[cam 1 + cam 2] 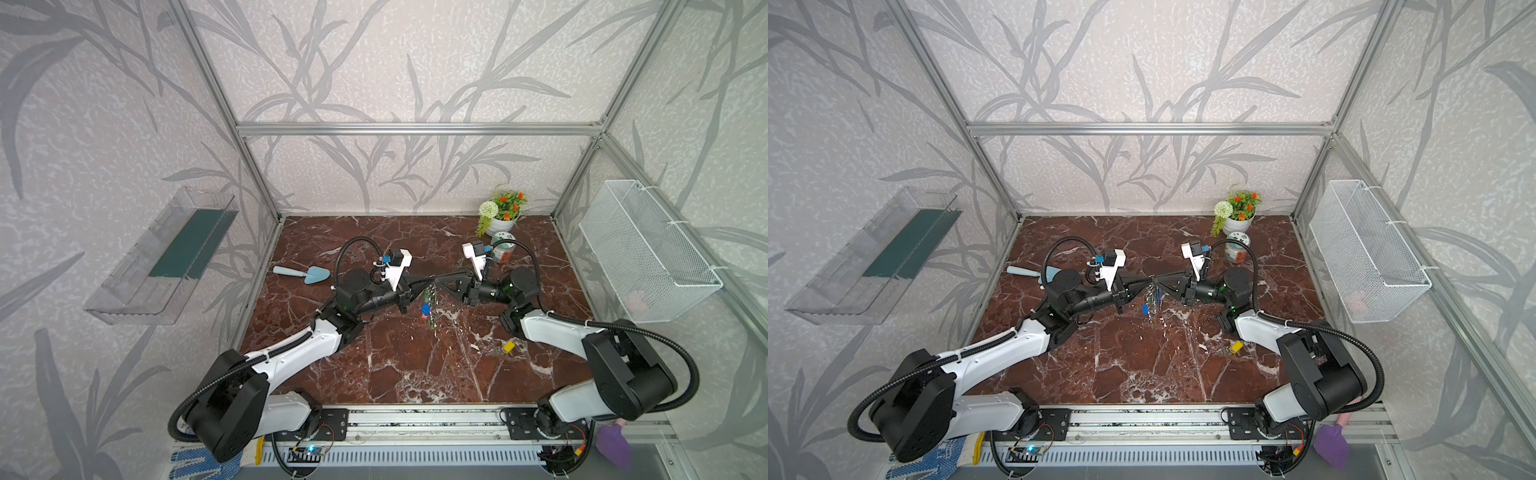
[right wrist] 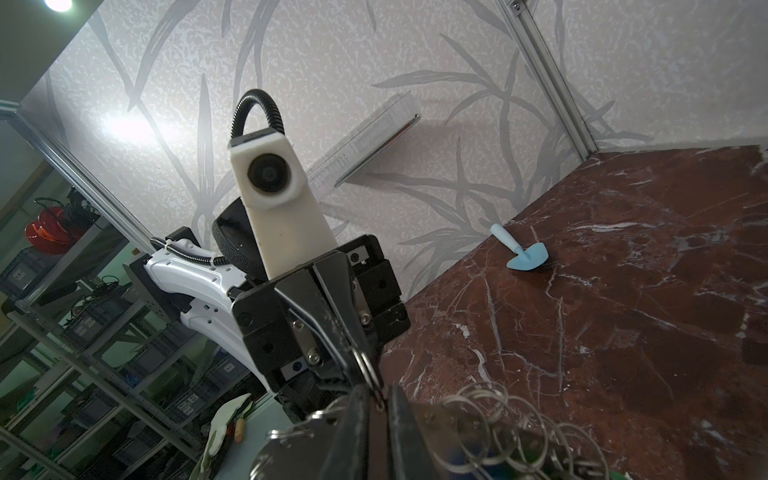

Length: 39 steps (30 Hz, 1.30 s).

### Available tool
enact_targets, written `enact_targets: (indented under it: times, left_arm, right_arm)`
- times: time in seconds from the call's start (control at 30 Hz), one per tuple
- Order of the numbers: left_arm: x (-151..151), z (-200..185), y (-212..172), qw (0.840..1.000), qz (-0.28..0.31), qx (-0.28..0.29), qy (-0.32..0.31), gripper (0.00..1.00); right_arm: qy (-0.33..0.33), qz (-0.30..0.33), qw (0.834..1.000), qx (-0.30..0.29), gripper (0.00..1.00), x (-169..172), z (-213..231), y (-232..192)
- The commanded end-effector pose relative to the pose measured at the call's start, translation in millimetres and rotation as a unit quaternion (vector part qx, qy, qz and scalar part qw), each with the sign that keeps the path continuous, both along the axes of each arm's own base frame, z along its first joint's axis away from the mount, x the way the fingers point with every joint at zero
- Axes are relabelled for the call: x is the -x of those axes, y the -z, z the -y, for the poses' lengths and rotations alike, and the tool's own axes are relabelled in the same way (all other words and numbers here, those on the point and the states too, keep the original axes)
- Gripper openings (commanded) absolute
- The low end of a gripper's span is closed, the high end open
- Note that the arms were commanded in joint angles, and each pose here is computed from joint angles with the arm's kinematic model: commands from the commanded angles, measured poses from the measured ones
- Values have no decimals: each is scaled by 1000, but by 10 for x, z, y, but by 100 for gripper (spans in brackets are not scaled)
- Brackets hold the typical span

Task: Put the keys on the keyring

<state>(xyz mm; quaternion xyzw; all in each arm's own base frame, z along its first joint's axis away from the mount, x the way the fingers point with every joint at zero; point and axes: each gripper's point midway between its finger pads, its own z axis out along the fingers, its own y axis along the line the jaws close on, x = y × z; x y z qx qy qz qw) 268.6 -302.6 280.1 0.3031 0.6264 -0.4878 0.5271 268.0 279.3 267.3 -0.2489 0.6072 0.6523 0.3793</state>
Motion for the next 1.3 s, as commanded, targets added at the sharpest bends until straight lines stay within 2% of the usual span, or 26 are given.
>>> enact_targets:
  times: [0.0, 0.33, 0.53, 0.63, 0.9, 1.03, 1.27]
  left_arm:
    - [32, -10, -263, 999, 39, 36, 10, 0]
    - [15, 5, -172, 999, 29, 26, 13, 0]
    - [10, 14, -119, 999, 22, 19, 16, 0]
    - [12, 24, -108, 999, 20, 20, 19, 0]
    - [6, 37, -70, 1000, 13, 15, 23, 0]
    - [6, 46, -52, 1000, 9, 15, 25, 0]
    - [28, -2, -53, 1000, 0, 5, 15, 0]
  right_arm:
    - [-13, 22, 1000, -11, 11, 40, -18, -102]
    - [-17, 23, 999, -19, 6, 46, -21, -144]
    - [-21, 25, 999, -22, 15, 62, -17, -163]
    - [-22, 25, 999, -24, 16, 57, -20, -165]
    - [-26, 22, 999, -29, 8, 57, -26, -166]
    - [-25, 21, 999, -31, 0, 48, -22, -157]
    - [-21, 26, 999, -32, 0, 44, -15, -169]
